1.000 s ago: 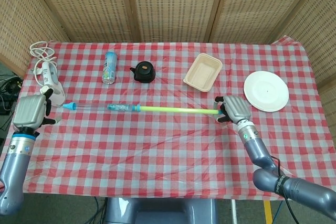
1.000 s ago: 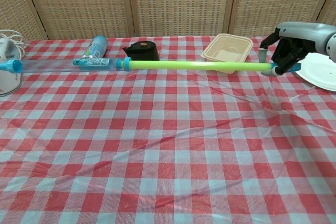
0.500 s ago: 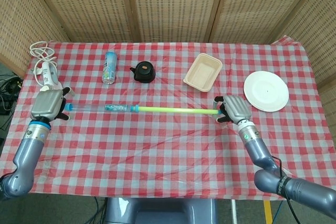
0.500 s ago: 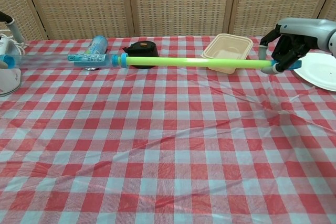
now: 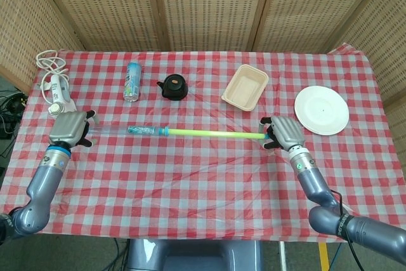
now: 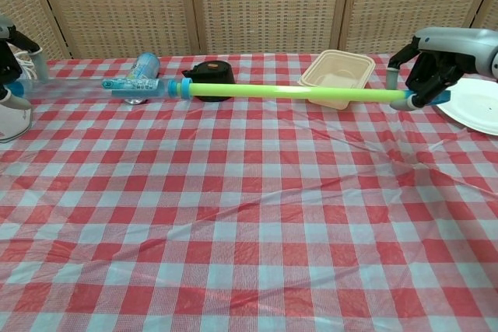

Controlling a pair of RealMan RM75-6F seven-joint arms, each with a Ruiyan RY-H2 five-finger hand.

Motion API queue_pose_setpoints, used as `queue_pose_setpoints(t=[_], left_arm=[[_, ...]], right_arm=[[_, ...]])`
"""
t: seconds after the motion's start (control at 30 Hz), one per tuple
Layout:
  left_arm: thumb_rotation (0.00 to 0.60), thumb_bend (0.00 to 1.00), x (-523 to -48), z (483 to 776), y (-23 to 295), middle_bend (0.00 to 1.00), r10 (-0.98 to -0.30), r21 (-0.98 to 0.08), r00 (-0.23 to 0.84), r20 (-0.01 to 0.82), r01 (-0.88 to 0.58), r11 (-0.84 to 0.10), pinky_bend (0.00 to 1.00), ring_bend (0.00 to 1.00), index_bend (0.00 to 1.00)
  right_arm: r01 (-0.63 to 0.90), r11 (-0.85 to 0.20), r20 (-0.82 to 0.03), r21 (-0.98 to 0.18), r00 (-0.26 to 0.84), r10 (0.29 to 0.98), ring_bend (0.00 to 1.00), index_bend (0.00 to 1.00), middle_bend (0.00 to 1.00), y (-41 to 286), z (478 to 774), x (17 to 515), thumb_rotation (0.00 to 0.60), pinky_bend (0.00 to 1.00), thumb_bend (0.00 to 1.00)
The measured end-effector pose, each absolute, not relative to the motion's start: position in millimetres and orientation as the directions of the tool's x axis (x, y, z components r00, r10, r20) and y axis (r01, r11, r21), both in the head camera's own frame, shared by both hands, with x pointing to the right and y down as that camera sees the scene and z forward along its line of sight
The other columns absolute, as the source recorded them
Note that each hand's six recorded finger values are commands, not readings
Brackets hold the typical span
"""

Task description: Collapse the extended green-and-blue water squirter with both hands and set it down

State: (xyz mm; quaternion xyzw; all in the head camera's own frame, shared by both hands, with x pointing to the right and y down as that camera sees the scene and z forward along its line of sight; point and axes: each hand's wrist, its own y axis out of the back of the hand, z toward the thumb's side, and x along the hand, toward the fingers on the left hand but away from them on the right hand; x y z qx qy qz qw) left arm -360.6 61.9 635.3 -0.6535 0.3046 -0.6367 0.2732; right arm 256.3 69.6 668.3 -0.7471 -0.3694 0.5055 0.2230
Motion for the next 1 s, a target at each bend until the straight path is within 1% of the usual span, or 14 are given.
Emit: queue_pose_setpoints(t=[0.1,0.2,0.4,0.63,1.0], left_arm=[[0.600,0.34,-359.7,637.6,62.8,0.80,-0.742,-0.741,0.003,0.670,-0.055,-0.669,0.59,0.72,0.46],[0.600,0.38,-358.7,640.4,63.6,0.80,-0.738,-0.737,0.004,0.674,-0.059,-0.673,0.59,0.72,0.50],[0.600,0.38,-356.4,641.7,64.7,0.80,-0.741,-0.739,0.009,0.671,-0.070,-0.670,0.59,0.72,0.52],[0.600,0.37,-346.5,639.6,66.5,0.80,-0.739,-0.735,0.036,0.673,-0.080,-0.673,0.59,0.72,0.52],[0.600,0.38,-322.7,639.4,71.3,0.80,-0.727,-0.720,0.085,0.682,-0.095,-0.687,0.59,0.72,0.52]], right_arm=[[0.327,-0.628,-0.590,-0.706,0.219,0.777,0.96,0.82,1.00,69.7,667.2,256.0,0.600,0.41,0.50],[0.327,-0.628,-0.590,-0.706,0.219,0.777,0.96,0.82,1.00,70.0,667.0,256.1,0.600,0.41,0.50],[0.318,-0.638,-0.601,-0.701,0.218,0.769,0.96,0.82,1.00,72.9,670.3,257.1,0.600,0.41,0.50],[0.303,-0.654,-0.600,-0.693,0.261,0.756,0.96,0.82,1.00,75.7,669.5,243.8,0.600,0.41,0.50],[0.291,-0.661,-0.591,-0.692,0.297,0.750,0.96,0.82,1.00,74.7,664.7,230.8,0.600,0.41,0.50]])
